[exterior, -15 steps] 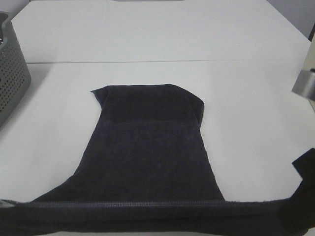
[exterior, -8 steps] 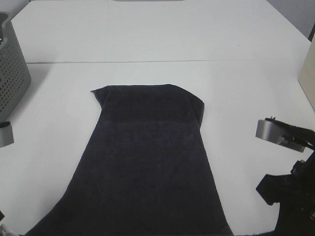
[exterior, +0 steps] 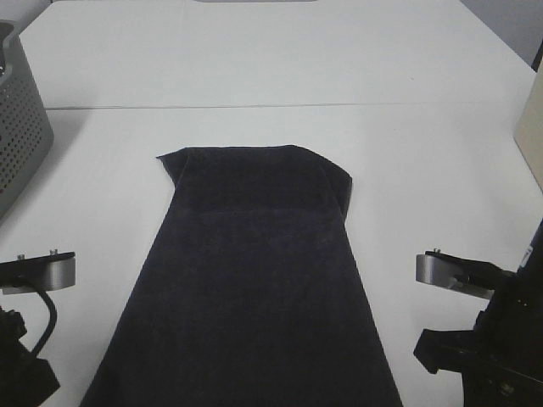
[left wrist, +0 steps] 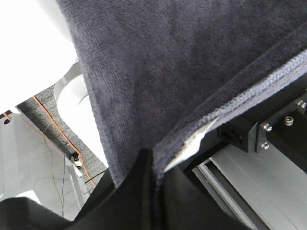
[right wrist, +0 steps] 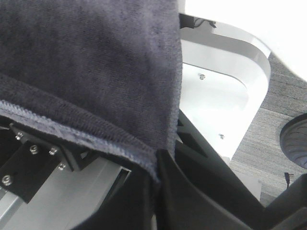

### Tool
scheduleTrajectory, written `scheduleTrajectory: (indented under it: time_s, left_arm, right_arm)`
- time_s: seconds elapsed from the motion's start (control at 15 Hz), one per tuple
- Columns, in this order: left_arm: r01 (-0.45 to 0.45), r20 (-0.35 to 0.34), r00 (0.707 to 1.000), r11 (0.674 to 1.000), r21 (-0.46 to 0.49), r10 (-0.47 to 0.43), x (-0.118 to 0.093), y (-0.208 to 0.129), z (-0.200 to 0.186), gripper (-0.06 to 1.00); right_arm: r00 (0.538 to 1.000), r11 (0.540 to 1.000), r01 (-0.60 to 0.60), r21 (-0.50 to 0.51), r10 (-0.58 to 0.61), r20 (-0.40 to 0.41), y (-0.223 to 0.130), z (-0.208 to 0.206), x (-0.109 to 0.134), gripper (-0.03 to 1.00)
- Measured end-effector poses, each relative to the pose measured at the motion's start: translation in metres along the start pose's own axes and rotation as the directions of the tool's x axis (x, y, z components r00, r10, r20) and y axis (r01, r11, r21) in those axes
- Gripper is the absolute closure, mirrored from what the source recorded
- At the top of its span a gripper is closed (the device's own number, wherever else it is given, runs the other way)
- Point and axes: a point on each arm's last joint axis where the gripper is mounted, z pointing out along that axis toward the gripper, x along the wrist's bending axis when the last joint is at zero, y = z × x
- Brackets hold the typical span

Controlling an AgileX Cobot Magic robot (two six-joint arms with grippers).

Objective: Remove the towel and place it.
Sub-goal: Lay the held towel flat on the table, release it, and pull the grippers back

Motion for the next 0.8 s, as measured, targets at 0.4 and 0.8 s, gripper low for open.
scheduleTrajectory:
  time_s: [0.4, 0.8]
  left_arm:
    - [-0.116, 0.034, 0.993, 0.993, 0.010, 0.116, -0.001, 0.016, 0.004, 0.93]
    - [-0.269, -0.039, 0.961, 0.958, 0.098, 0.274, -0.036, 0.042, 0.029, 0.92]
  right_arm:
    - [0.999, 0.999, 0.042, -0.023, -0.042, -0.010, 0.004, 0.001, -0.001, 0.96]
    - [0.996, 0.993, 0.076, -0.086, -0.080, -0.046, 0.009, 0.000, 0.002, 0.95]
